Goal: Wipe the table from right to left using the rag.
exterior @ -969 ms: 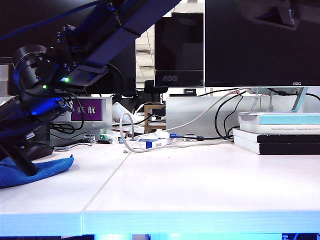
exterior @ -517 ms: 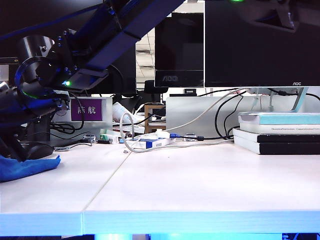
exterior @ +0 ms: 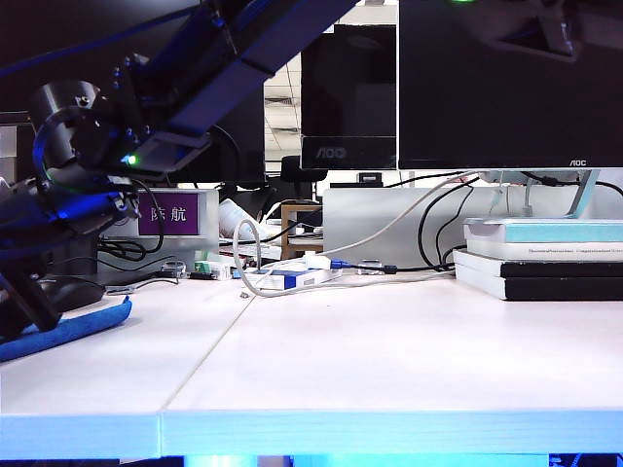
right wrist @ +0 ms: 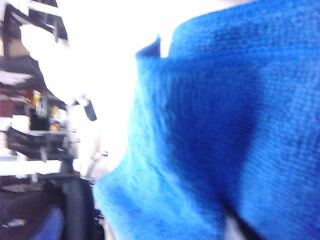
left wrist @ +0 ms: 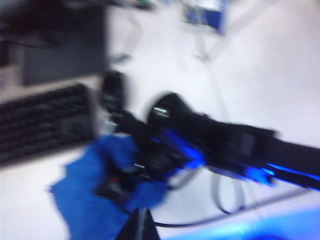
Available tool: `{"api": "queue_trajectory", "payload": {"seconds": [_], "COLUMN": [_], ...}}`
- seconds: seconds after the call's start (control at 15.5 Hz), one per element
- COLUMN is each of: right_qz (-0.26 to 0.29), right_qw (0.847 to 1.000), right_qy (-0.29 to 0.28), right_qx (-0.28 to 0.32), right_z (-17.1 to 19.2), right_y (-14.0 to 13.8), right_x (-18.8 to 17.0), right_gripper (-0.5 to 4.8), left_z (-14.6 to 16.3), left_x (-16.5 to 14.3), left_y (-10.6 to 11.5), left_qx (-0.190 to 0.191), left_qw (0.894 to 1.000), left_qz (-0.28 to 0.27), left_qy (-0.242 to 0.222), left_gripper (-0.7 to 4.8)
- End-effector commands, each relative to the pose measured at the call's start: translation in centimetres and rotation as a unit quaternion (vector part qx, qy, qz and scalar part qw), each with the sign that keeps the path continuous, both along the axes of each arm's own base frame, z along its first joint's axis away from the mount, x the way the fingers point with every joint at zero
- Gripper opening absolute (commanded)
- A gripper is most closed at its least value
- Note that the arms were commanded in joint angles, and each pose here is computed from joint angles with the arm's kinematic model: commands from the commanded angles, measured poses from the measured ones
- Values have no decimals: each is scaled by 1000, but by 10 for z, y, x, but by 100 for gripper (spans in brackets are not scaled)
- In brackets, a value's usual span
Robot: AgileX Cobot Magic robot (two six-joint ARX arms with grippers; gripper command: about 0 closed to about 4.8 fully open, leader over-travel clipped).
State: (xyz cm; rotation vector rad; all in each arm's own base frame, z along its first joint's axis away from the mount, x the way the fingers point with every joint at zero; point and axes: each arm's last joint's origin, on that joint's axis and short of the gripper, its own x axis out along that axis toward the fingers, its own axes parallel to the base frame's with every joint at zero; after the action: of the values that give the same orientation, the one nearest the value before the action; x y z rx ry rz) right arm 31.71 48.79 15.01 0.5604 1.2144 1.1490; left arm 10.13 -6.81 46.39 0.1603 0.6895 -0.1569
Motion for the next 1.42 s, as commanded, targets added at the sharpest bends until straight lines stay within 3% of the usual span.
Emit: {"api": "queue_trajectory", "payload": {"seconds": [0.06,0.58,0.9,1.23,1.42], "right_qz": [12,69,85,92,89], "right_qw": [1000,994,990,988,988], "right_qy": [-6,-80,-101,-114,-116], "right_qx": [3,-35,-47,-46,-46], "right_z": [10,37,42,42,44], "right_y": [-5,-18,-25,-26,-28], "right_x": [3,-5,-4,-3,0], "right_gripper": [422,422,422,422,422], "left_z": [6,8,-2,-50,-96], "left_x": [-13,-17,-1,35,62], "left_y": [14,27,58,83,91], "left_qx": [7,-7,-1,-129,-137], "left_qw": [999,991,987,981,978], "left_qz": [38,119,159,126,129], "left_qy": [-39,-63,7,79,87], "left_gripper": [-5,-5,-6,-5,-5]}}
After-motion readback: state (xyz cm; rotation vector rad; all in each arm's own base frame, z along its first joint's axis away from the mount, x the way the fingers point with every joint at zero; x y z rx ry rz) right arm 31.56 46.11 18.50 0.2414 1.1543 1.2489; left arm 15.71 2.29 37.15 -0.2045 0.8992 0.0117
